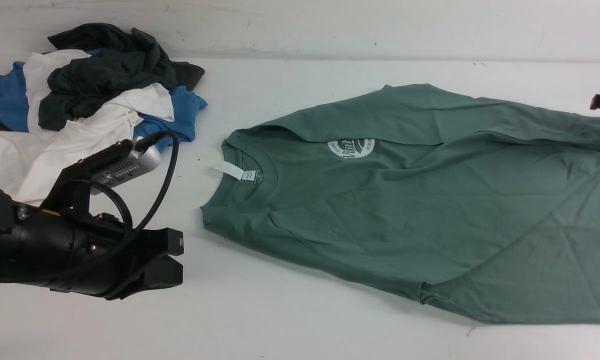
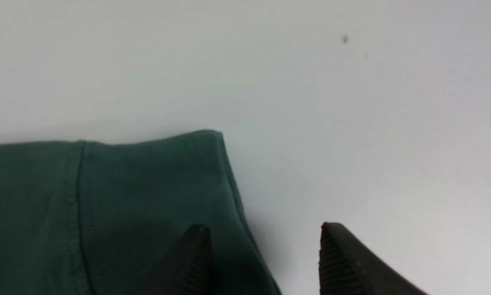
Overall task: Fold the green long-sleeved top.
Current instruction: Hold the cuff with your right arm as far away from the cuff, then drag and drop the cuff with your right arm onto the cuff closest to your right arm, then use both arms simultaneously to clamp the lower edge of the clothing fabric
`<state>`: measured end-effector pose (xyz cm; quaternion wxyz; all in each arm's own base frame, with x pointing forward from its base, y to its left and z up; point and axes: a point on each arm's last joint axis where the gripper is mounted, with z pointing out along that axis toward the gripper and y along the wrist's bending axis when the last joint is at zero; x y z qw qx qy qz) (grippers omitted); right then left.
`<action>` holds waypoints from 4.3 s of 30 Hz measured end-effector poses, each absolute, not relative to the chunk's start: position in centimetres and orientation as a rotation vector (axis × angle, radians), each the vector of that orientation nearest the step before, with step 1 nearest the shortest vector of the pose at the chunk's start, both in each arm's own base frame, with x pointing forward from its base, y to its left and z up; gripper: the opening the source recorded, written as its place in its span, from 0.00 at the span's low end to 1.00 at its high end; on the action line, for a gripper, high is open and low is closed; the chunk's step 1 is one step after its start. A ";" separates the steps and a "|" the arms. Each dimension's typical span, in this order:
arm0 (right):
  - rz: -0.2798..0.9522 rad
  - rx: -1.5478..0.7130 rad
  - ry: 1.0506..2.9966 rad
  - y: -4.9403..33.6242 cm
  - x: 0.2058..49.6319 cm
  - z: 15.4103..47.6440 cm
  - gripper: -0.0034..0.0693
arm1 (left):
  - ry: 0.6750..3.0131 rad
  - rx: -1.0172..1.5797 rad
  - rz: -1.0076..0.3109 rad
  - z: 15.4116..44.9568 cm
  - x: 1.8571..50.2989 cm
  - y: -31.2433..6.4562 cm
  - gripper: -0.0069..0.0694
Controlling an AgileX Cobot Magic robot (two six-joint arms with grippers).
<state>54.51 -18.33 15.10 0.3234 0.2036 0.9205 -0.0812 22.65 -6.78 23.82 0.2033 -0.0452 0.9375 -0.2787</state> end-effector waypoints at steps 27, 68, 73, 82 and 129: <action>-0.164 0.488 2.298 -17.3 52.9 25.1 0.03 | 2.580 -0.146 -0.750 23.9 23.0 -6.6 0.09; -0.315 0.677 2.868 -13.2 35.2 25.3 0.59 | 2.604 0.074 -0.742 26.4 24.6 -7.2 0.38; -0.155 0.652 2.889 -12.0 34.6 25.5 0.61 | 2.722 0.098 -0.766 23.8 25.5 -8.4 0.49; -0.003 0.637 3.056 -9.3 28.9 22.6 0.61 | 2.788 0.031 -0.723 21.4 32.8 -9.9 0.53; 0.191 0.679 3.161 -6.5 23.4 19.3 0.61 | 2.891 -0.004 -0.623 21.5 34.2 -1.4 0.11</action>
